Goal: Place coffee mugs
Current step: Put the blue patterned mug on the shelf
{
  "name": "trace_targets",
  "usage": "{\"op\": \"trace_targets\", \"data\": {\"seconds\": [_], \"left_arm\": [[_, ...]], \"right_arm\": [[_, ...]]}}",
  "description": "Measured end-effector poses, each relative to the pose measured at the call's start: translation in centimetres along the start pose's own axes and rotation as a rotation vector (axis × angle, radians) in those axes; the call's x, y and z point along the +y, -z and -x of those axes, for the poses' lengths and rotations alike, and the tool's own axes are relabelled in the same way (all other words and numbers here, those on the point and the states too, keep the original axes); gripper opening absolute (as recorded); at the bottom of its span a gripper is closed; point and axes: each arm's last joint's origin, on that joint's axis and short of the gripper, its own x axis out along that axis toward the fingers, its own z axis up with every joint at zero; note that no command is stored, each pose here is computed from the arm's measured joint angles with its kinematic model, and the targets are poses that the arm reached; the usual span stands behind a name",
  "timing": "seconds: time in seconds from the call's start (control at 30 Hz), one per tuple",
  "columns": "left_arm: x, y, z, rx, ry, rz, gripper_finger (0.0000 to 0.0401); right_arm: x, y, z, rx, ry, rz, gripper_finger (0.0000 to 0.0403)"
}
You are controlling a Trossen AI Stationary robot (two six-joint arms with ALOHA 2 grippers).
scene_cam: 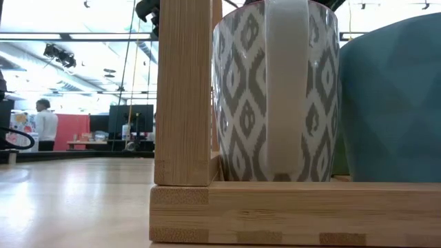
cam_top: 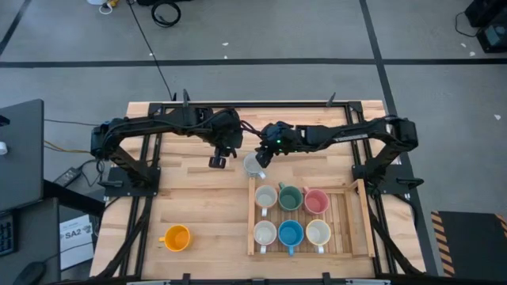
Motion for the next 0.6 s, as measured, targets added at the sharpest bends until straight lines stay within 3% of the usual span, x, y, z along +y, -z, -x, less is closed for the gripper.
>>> {"op": "trace_targets", "data": {"seconds": [0.23, 0.6], "left_arm": [[0.0, 0.0, -0.1, 0.004, 0.001, 0.002, 0.0128], [0.0, 0.1, -0.1, 0.009, 0.002, 0.003, 0.0128]], "right_arm": [[0.0, 0.2, -2.1, 0.113, 0.004, 0.017, 0.0169], [-0.1, 1.2, -3.8, 0.170, 0.008, 0.068, 0.0169]]}}
